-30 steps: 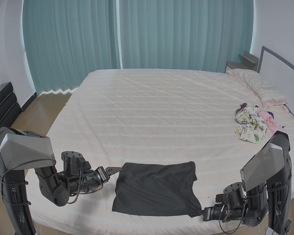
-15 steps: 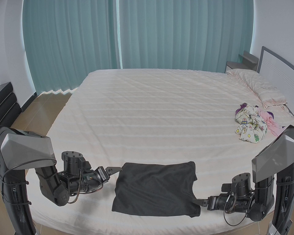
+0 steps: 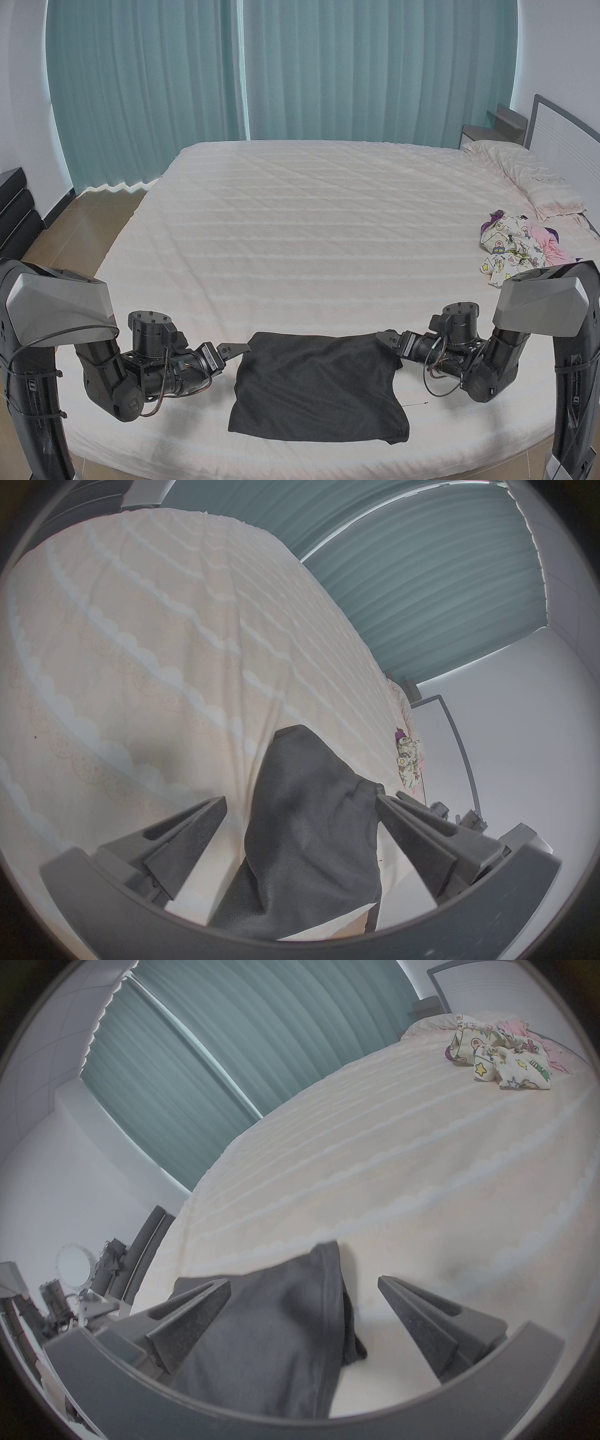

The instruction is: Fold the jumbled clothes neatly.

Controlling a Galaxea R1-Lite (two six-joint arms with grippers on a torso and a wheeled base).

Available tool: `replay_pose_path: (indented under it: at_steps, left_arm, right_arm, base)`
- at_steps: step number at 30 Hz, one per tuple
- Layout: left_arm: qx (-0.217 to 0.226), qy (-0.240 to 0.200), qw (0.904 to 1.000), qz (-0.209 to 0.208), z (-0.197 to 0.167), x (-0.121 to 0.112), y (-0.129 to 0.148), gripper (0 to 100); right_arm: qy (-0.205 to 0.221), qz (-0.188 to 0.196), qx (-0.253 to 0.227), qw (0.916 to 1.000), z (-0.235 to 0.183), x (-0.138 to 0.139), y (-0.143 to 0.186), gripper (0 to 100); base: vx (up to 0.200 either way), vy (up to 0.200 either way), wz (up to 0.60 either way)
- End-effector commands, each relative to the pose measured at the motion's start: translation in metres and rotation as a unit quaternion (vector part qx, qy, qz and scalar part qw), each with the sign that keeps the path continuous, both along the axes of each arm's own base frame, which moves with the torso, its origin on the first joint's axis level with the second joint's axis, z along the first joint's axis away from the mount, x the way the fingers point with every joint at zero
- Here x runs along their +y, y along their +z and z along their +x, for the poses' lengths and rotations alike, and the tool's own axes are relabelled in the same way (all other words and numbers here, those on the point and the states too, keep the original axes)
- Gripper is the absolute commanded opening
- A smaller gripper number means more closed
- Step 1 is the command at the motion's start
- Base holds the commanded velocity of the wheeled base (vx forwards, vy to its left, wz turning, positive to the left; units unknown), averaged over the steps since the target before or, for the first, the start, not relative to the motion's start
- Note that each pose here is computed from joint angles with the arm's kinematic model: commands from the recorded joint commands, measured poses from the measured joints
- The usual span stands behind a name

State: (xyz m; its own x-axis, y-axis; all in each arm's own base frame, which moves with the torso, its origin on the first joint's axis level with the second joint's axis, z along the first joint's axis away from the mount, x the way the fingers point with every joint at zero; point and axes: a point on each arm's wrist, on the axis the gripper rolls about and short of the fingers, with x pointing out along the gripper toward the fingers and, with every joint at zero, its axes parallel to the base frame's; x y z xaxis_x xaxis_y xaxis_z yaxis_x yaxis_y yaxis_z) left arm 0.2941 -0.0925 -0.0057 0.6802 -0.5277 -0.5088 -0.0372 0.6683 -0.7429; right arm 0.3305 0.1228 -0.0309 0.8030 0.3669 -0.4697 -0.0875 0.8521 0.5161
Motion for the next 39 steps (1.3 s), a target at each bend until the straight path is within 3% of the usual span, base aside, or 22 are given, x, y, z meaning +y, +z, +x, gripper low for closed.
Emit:
replay_pose_path:
  at_steps: [1,2,9,17,25,26,33,39]
  left_arm:
    - [0.006,0.0,1.0,0.001,0.001,0.0,-0.005,100]
    - [0.005,0.0,1.0,0.001,0.001,-0.001,-0.005,100]
    - [0.005,0.0,1.0,0.002,0.001,0.0,-0.005,100]
    - [0.006,0.001,1.0,0.002,0.001,0.0,-0.005,100]
    - [0.008,0.001,1.0,0.003,0.001,-0.001,-0.007,100]
    - [0.008,0.001,1.0,0.003,0.001,-0.001,-0.007,100]
    - [0.007,0.001,1.0,0.003,0.002,-0.001,-0.007,100]
    - [0.0,0.003,1.0,-0.001,0.003,0.001,-0.004,100]
  right_arm:
    - [-0.025,-0.005,0.014,0.9996,0.036,0.009,-0.023,100]
    - [-0.024,-0.01,0.025,0.9993,0.04,0.011,-0.027,0]
    - [-0.027,-0.013,0.037,0.9989,0.046,0.013,-0.035,0]
    - [-0.071,0.014,0.016,0.9973,0.054,-0.002,-0.026,0]
    - [-0.069,0.016,0.018,0.9973,0.053,-0.001,-0.03,0]
    - [-0.067,0.016,0.02,0.9974,0.052,-0.001,-0.03,100]
    - [-0.077,0.017,0.015,0.9968,0.052,-0.009,-0.024,100]
    - [-0.107,0.029,-0.014,0.9938,0.034,-0.04,0.025,100]
  base:
    - [0.0,0.0,0.0]
    - [0.0,0.0,0.0]
    - [0.0,0.0,0.0]
    - [0.0,0.0,0.0]
    - [0.0,0.0,0.0]
    - [0.0,0.0,0.0]
    - [0.0,0.0,0.0]
    - [0.0,0.0,0.0]
